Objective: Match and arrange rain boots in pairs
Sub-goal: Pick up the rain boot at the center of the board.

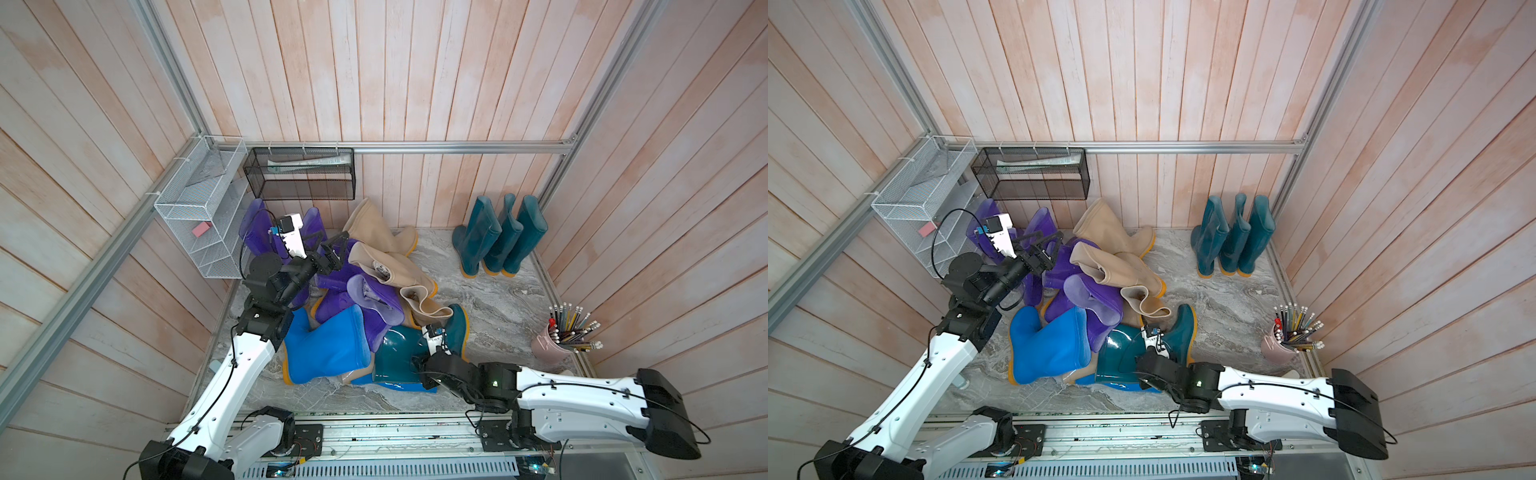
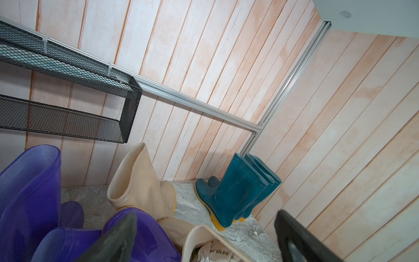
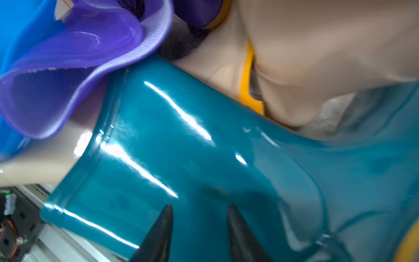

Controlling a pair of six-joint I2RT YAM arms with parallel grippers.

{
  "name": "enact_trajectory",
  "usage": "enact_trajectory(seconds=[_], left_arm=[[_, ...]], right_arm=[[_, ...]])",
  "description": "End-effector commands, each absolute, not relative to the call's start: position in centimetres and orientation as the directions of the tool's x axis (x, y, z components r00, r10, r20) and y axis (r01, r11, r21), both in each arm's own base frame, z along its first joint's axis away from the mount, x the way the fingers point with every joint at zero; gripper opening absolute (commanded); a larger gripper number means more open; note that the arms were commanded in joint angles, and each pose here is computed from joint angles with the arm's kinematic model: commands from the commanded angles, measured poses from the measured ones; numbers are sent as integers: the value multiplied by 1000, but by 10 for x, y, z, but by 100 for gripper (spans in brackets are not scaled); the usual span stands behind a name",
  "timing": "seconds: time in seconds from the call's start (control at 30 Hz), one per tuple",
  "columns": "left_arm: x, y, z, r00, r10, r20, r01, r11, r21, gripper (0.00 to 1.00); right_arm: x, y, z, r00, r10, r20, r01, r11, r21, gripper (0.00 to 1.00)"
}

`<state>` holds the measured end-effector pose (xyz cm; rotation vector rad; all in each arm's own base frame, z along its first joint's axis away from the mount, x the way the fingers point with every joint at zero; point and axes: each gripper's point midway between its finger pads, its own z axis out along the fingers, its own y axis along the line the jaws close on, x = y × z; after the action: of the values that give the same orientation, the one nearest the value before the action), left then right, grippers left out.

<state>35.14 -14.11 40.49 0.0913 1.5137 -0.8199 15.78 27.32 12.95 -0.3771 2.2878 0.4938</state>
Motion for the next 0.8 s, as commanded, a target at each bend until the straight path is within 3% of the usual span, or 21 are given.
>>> enact_trajectory(seconds=[0.0, 0.13, 0.33, 0.57, 0.77], left_arm=[[357, -135, 399, -156, -423, -893, 484, 755, -442, 97], [366, -125, 390, -172, -421, -891, 407, 793, -453, 97], [409, -72, 342, -313, -341, -886, -20, 935, -353, 98], [414, -67, 333, -317, -307, -897, -44, 950, -310, 97], [413, -68, 336, -317, -293, -902, -29, 954, -300, 91]], right_arm=[[169, 291, 151, -623, -83, -778, -405, 885, 231, 52], [172, 314, 163, -595, -78, -800, -445, 861, 247, 64], [181, 338, 161, -582, -173, -794, -460, 876, 146, 76], [189, 371, 167, -577, -213, -788, -483, 868, 119, 81], [184, 365, 144, -616, -304, -727, -471, 881, 30, 81]])
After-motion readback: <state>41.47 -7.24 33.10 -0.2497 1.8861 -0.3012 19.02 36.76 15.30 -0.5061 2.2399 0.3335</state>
